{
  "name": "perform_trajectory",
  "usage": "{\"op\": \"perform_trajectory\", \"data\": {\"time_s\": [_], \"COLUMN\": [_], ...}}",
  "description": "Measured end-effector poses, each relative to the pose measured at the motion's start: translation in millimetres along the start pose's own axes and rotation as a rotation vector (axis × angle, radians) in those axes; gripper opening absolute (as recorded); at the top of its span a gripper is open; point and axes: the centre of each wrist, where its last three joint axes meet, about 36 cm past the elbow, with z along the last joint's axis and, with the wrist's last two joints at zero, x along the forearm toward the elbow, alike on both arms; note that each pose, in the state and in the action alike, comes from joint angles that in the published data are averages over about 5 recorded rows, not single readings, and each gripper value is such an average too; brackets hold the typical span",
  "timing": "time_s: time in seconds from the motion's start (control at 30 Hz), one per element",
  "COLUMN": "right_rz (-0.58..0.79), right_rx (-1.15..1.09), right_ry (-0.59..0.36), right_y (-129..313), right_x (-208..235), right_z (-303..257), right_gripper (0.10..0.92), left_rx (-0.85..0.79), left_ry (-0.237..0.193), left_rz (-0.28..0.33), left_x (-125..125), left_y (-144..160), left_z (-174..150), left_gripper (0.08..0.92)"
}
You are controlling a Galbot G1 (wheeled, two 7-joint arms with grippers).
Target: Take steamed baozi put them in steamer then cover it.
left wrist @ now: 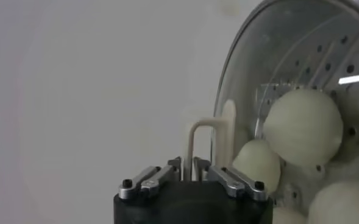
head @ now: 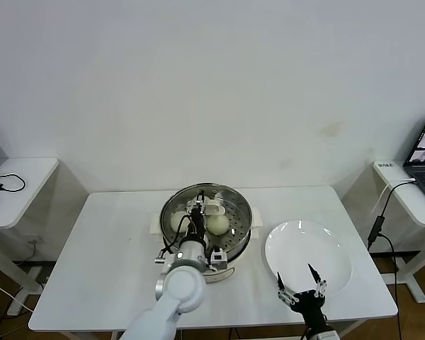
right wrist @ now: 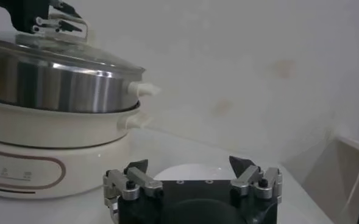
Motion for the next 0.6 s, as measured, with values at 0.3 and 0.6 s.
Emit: {"op": "perform_trajectory", "data": {"time_s": [0.3,0.6], "right_rz": [0.000,-0.003], "right_rx": [0.002,0.010], "right_ry": [0.003,0.010], "right_y": [0,-4], "right_x": [3,7], "right_z": [0,6], "right_gripper": [0.823,0.823], "left_rx": [0.018,0.104], "left_ry": [-0.036,-0.116], "left_rz": [-0.027,-0.078], "left_x": [26,74], "left_y": [5,20], "left_z": [8,28], "left_gripper": [0.647,0.821]}}
